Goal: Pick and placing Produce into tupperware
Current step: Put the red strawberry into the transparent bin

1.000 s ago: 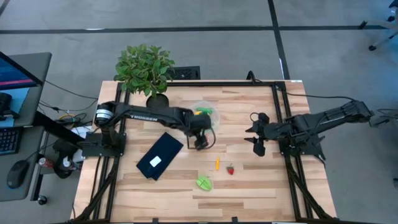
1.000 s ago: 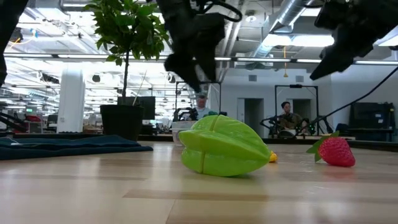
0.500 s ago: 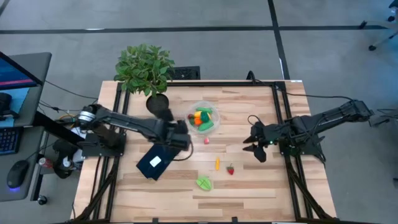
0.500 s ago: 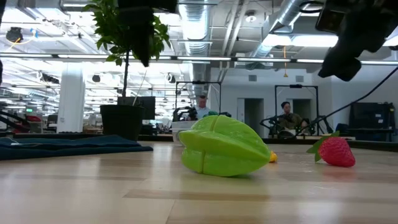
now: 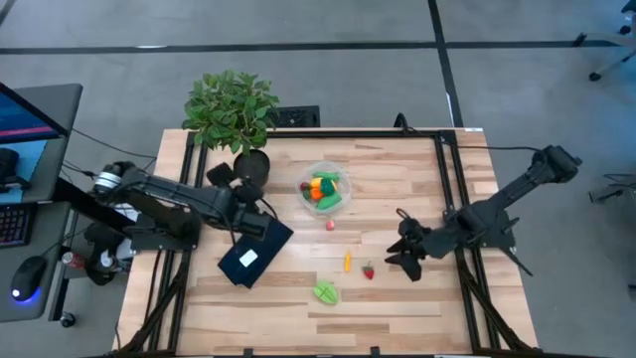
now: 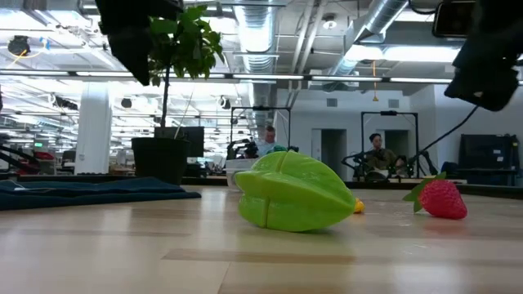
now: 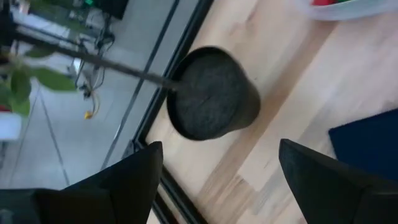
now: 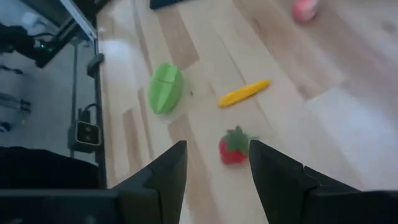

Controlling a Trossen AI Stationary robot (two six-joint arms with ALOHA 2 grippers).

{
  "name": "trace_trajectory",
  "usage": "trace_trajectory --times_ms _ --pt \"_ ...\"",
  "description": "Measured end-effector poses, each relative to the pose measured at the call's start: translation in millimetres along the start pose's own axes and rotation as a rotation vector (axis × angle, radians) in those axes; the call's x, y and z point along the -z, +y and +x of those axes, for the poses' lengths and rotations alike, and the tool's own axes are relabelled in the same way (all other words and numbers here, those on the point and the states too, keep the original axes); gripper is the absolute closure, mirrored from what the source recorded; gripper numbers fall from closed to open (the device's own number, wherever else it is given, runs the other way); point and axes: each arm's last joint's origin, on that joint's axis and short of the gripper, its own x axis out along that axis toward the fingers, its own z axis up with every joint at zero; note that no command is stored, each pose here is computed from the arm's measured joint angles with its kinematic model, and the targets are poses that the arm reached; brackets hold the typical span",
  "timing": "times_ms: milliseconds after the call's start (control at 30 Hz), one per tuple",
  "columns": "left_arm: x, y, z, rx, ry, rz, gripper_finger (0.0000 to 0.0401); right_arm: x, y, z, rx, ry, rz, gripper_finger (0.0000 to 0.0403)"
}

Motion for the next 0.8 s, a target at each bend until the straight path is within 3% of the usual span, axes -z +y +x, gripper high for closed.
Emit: trace_trajectory --times_ms 233,400,800 --pt "13 -2 12 -0.030 0.067 0.029 0.0091 21 22 23 -0.054 0.012 0.069 0.0239" --pt "23 -7 22 -0.056 0.092 0.066 0.0091 39 27 40 0.029 -0.042 0.110 0.0245" --pt "35 -11 32 -0.058 0.153 0.107 0.0091 50 49 82 0.308 0.013 -0.024 0.0282"
